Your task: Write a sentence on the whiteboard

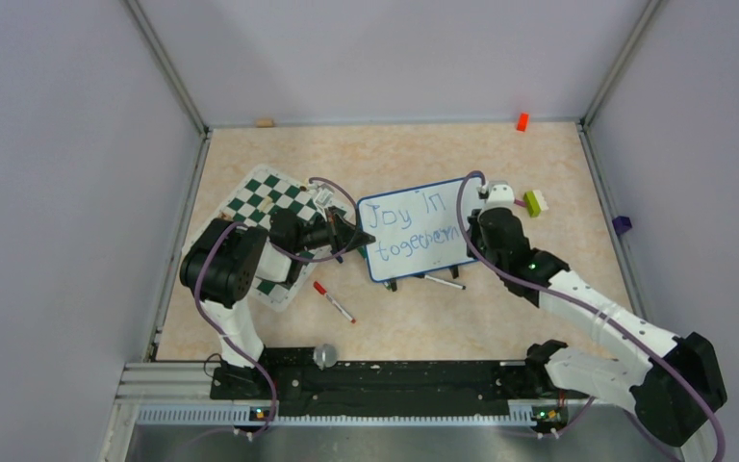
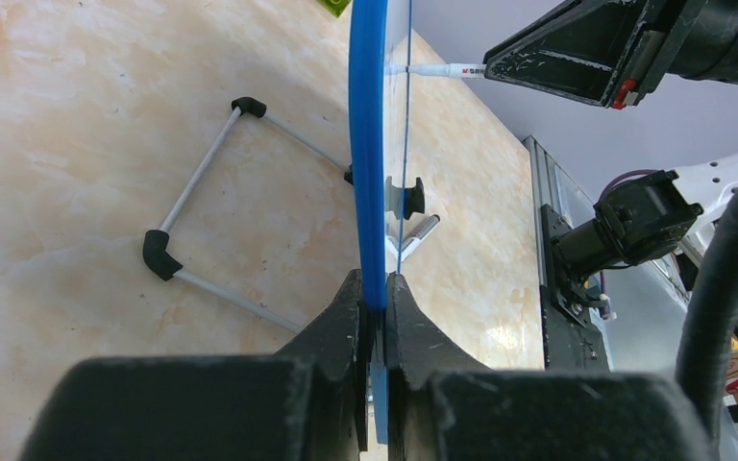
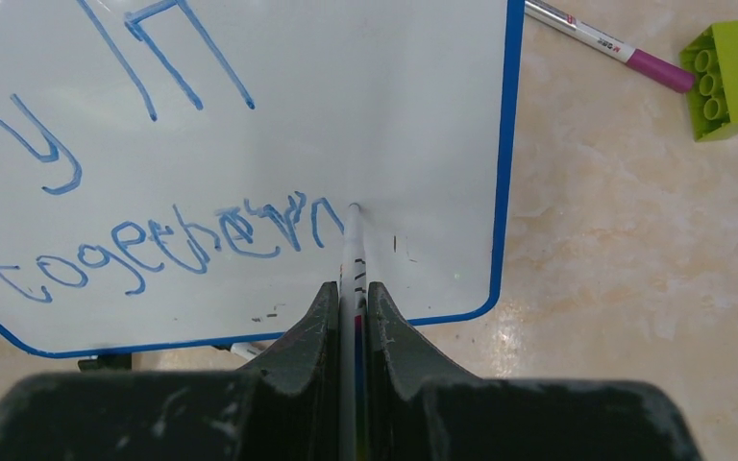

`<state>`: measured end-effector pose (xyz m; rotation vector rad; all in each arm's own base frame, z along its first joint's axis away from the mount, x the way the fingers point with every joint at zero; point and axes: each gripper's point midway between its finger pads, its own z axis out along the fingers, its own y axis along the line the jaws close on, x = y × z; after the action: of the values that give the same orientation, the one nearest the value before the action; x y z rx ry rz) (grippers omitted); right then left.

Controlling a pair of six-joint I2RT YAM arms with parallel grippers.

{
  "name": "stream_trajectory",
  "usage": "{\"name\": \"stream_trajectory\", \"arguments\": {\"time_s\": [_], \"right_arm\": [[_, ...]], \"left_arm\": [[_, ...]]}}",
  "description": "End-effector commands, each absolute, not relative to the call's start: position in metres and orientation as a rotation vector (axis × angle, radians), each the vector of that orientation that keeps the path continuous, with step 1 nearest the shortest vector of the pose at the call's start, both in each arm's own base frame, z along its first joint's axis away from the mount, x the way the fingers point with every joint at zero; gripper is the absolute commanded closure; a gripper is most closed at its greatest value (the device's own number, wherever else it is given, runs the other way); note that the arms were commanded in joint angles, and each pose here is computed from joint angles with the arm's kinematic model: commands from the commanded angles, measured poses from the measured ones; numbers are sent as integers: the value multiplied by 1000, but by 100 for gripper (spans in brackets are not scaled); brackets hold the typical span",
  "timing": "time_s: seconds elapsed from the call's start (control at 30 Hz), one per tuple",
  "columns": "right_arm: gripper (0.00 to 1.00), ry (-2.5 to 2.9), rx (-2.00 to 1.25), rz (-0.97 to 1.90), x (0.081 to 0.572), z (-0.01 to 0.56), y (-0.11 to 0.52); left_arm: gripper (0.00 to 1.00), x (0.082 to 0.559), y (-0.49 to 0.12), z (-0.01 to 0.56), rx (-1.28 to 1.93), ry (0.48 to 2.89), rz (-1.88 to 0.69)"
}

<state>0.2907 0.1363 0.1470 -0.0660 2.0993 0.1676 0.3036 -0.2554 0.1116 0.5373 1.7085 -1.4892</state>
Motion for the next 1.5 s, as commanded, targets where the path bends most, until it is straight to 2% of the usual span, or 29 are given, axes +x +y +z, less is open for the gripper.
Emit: {"name": "stream_trajectory", "arguments": {"time_s": [0.0, 0.4, 0.87, 1.47], "right_arm": [[100, 2031, -34, 178, 308, 169, 136], [100, 2037, 17, 141, 311, 166, 122], [100, 2004, -19, 225, 320, 183, 138], [100, 2088, -31, 250, 295, 148, 134]], "left_arm": [[100, 281, -256, 82, 622, 1792, -1517], [100, 281, -256, 81, 622, 1794, -1517], [100, 281, -256, 81, 620, 1795, -1516], [100, 281, -256, 81, 621, 1795, -1517]]}}
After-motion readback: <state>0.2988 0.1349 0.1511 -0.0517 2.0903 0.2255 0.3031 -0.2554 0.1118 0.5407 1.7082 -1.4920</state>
